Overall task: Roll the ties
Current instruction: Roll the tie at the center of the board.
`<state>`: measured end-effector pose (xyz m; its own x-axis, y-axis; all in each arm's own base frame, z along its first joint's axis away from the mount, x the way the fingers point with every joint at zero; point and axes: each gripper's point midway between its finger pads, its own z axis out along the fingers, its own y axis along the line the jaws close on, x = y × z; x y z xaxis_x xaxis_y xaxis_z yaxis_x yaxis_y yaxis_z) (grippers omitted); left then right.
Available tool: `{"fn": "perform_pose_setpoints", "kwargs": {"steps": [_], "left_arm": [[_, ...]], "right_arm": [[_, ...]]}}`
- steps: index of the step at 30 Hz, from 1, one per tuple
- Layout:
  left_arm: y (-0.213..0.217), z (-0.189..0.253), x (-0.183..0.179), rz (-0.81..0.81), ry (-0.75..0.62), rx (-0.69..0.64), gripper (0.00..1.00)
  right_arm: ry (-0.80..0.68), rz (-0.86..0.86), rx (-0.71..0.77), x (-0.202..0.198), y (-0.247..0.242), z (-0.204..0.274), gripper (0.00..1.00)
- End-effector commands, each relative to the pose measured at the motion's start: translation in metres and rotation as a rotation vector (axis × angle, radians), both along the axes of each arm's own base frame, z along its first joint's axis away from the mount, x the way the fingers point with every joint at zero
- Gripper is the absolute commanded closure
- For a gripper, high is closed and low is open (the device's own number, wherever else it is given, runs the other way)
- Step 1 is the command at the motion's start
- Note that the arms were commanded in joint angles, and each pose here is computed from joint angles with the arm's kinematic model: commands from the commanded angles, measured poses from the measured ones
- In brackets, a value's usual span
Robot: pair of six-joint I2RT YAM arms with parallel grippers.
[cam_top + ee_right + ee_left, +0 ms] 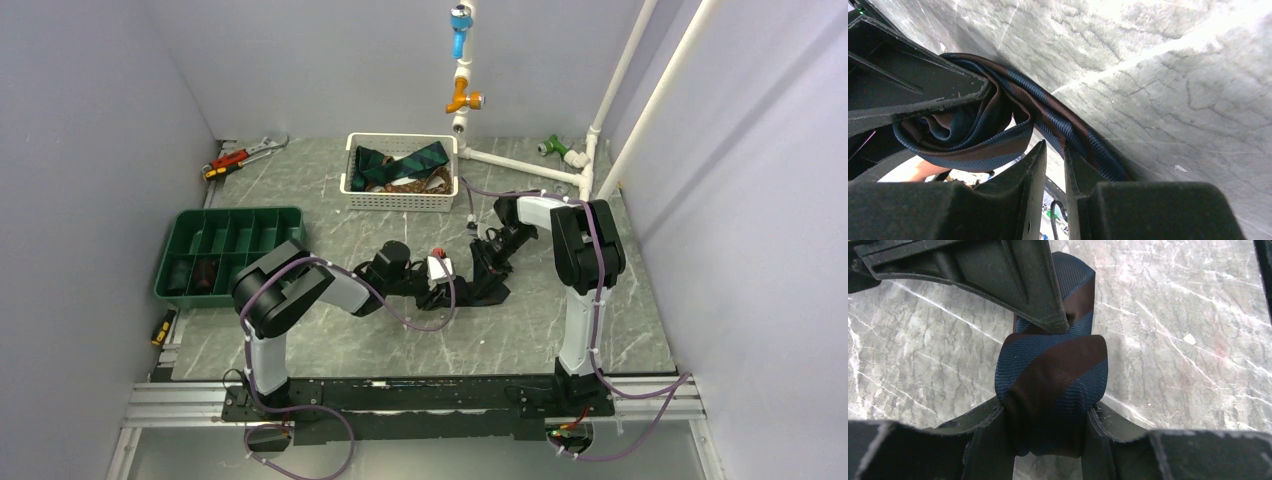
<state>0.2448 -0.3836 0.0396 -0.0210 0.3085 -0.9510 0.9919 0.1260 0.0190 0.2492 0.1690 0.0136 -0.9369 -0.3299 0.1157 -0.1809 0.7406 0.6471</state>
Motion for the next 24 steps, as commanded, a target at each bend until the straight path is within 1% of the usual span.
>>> {"fn": "perform_pose_setpoints", "kwargs": {"steps": [1, 3, 4, 6, 11, 12, 13, 16, 20, 22, 24], "left_arm": [[0.034, -0.041, 0.020, 0.122, 0.032, 0.196, 0.78], [0.037, -0.049, 0.016, 0.106, 0.033, 0.238, 0.77], [0.037, -0.050, 0.014, 0.095, 0.024, 0.246, 0.77], [0.036, -0.054, 0.009, 0.070, 0.014, 0.273, 0.76], [0.031, -0.058, 0.002, 0.041, 0.017, 0.302, 0.74], [0.030, -0.059, 0.002, 0.039, 0.024, 0.306, 0.74], [0.029, -0.060, 0.001, 0.036, 0.030, 0.308, 0.74], [0.028, -0.062, -0.001, 0.028, 0.045, 0.312, 0.74], [0.028, -0.062, -0.003, 0.020, 0.057, 0.320, 0.73], [0.028, -0.062, -0.004, 0.014, 0.067, 0.322, 0.73], [0.027, -0.062, -0.006, 0.008, 0.073, 0.321, 0.73]], "right_arm": [[-0.152, 0.103, -0.209, 0.023, -0.044, -0.037, 0.75], [-0.165, 0.089, -0.125, 0.026, -0.031, -0.017, 0.71], [-0.169, 0.073, -0.060, 0.027, -0.022, -0.003, 0.69], [-0.183, 0.045, 0.017, 0.028, -0.011, 0.023, 0.62], [-0.168, -0.016, 0.164, 0.021, 0.010, 0.070, 0.40], [-0.164, -0.025, 0.194, 0.020, 0.014, 0.076, 0.32], [-0.158, -0.036, 0.216, 0.019, 0.017, 0.081, 0.29], [-0.114, -0.051, 0.255, 0.016, 0.029, 0.083, 0.28], [-0.091, 0.000, 0.228, 0.010, 0.038, 0.068, 0.32], [-0.103, 0.022, 0.188, 0.011, 0.035, 0.055, 0.37], [-0.110, 0.042, 0.148, 0.013, 0.030, 0.044, 0.46]]}}
